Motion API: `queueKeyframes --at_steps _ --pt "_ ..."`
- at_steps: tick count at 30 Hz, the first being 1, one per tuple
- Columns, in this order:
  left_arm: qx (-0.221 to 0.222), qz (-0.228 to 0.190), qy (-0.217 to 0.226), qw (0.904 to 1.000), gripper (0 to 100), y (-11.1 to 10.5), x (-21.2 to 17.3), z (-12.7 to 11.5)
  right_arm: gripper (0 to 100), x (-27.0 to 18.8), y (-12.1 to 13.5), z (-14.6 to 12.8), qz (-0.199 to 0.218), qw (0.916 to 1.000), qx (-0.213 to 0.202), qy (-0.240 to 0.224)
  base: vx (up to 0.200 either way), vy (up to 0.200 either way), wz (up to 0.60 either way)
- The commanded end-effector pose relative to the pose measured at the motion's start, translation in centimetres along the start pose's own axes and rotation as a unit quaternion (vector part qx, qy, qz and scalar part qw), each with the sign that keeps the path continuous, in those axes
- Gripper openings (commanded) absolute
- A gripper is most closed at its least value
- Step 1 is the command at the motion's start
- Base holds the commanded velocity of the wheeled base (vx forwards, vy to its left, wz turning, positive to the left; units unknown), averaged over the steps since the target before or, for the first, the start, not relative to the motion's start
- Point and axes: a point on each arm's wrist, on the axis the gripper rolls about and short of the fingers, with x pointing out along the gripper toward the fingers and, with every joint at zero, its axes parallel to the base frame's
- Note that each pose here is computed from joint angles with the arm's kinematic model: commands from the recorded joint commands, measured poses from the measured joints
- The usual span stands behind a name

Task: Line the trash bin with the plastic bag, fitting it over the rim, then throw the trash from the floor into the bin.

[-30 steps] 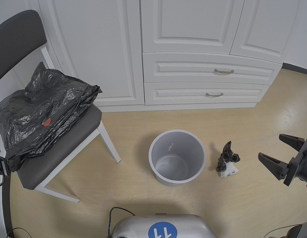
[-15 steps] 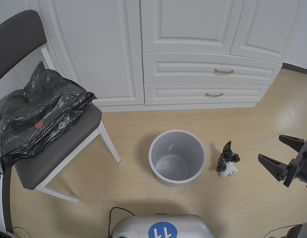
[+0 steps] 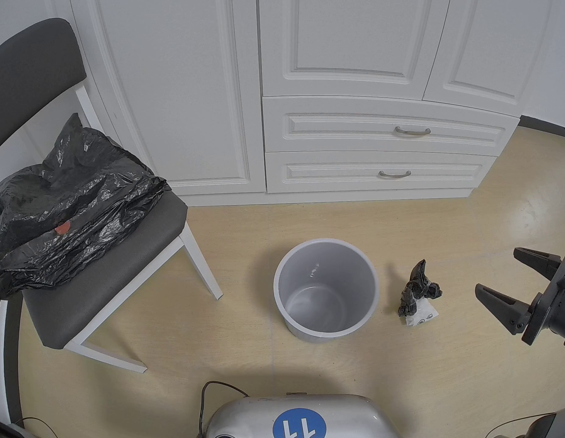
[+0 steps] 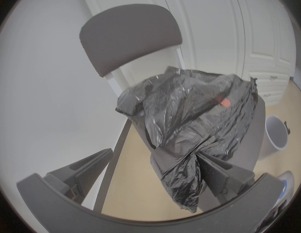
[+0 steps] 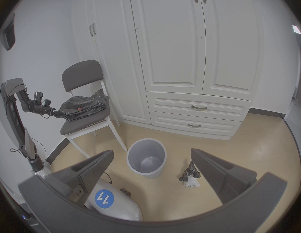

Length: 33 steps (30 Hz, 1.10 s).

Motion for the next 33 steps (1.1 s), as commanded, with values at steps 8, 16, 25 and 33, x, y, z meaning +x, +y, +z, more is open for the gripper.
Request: queueKeyframes --at_steps 8,16,25,33 --pt "-0.023 -0.024 0.018 0.9993 100 -0.2 1.8 -1.1 100 0.0 0.0 -0.1 0.001 1.0000 -0.006 0.001 0.000 0.000 0.00" --pt "-0.033 -0.035 0.046 0.9978 100 -0.1 2.8 -2.3 100 -0.1 0.0 -0.3 0.001 0.9999 -0.012 0.003 0.000 0.000 0.00" --pt "0.007 -0.044 0.063 0.9970 100 -0.3 3.1 -3.3 100 -0.1 0.0 -0.3 0.001 0.9999 -0.012 0.003 0.000 0.000 0.00" --pt "0.000 -0.040 0.059 0.9975 100 0.3 3.8 -2.9 100 -0.1 0.0 -0.3 0.001 0.9999 -0.012 0.003 0.000 0.000 0.00"
